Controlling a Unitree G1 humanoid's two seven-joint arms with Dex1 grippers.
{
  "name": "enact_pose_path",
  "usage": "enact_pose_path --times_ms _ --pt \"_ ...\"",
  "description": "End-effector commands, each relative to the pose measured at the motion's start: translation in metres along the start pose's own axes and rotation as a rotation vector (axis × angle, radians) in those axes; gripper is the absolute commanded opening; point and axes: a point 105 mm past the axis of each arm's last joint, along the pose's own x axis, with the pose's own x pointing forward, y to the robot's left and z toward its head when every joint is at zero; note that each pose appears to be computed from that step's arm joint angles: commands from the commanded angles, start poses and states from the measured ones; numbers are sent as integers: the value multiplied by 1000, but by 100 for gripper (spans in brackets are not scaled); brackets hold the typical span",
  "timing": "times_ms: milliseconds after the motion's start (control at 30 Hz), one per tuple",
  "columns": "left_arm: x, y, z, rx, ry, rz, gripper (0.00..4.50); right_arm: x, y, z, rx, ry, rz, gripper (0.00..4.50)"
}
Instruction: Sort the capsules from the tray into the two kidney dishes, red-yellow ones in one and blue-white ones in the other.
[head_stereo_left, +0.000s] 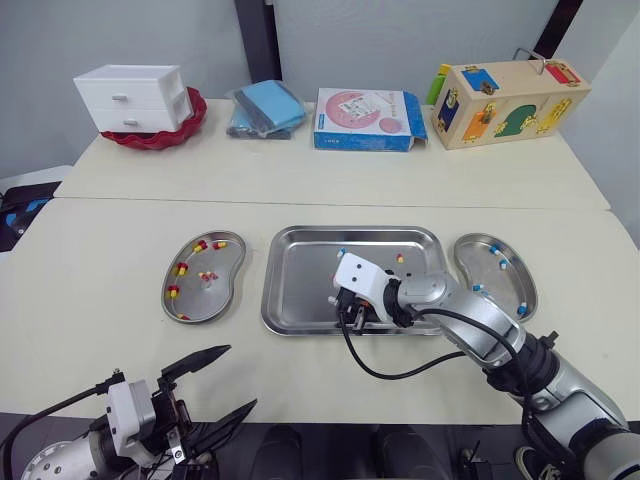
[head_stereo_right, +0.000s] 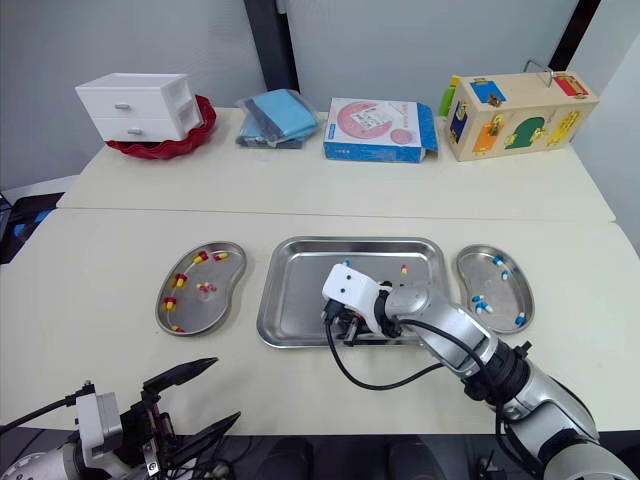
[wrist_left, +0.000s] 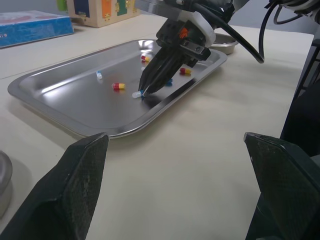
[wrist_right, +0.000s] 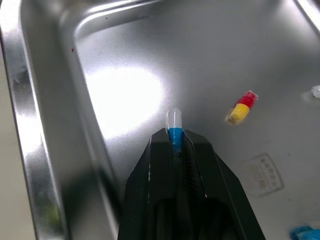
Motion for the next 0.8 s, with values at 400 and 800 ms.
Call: enact_pose_path --times_ms 400,800 --pt "21 -11 17 76 -86 -252 450 -136 -35 -23 16 -177 -210 0" --pt "36 -8 22 76 -125 -374 450 -231 -61 -108 244 -33 -528 0"
